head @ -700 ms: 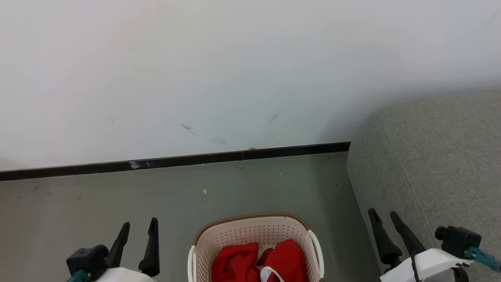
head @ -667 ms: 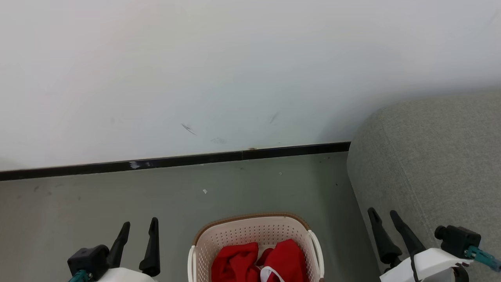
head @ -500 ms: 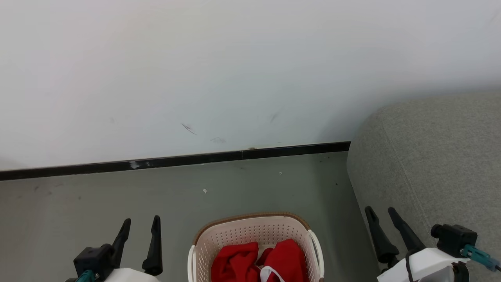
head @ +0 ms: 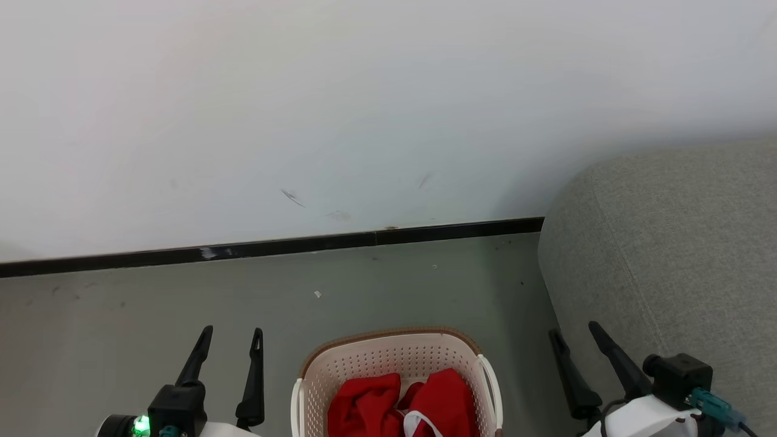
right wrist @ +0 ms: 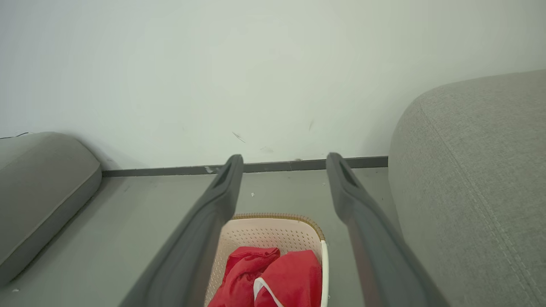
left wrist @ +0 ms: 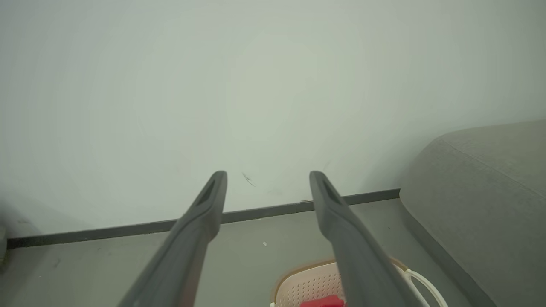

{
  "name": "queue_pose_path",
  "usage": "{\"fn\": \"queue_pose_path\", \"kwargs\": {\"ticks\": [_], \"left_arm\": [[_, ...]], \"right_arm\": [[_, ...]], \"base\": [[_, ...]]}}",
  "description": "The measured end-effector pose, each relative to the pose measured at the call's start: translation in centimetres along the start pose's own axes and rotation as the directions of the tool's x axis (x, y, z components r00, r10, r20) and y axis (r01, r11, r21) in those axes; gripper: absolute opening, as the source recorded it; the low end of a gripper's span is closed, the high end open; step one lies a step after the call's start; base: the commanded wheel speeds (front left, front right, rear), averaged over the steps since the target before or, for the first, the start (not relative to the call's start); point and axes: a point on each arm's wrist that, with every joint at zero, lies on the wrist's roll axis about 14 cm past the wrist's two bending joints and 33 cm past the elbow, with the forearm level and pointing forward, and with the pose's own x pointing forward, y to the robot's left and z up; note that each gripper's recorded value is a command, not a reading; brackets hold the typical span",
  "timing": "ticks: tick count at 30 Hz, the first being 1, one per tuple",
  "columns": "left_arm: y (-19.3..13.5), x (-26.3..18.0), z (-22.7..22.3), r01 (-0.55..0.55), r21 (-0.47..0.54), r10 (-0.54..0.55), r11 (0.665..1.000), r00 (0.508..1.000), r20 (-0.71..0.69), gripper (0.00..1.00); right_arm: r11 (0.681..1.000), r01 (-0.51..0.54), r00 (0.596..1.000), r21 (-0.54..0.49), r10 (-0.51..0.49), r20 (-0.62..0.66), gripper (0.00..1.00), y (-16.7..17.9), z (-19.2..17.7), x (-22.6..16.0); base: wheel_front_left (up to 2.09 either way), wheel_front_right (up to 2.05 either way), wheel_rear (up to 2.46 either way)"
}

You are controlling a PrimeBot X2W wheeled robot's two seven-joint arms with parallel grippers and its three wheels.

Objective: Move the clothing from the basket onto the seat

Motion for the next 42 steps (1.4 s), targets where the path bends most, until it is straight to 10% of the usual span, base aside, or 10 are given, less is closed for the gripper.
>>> {"fn": "queue_pose_path", "kwargs": {"ticks": [13,42], "left_arm": [[-1.0,-0.1,1.1,0.021,0.172,-0.034,0.985,0.997,0.075,1.00],[0.1,0.0,-0.1,-0.017,0.143,0.012,0.990,0.999,0.037,1.00]], "right_arm": [[0.982,-0.067,0.997,-0.179,0.074,0.031,1.00,1.6,0.7,0.2],[0.981,-0.062,0.997,-0.182,0.068,0.024,1.00,1.4,0.5,0.2]], "base": [[0.00,0.00,0.00],[0.00,0.00,0.00]]}}
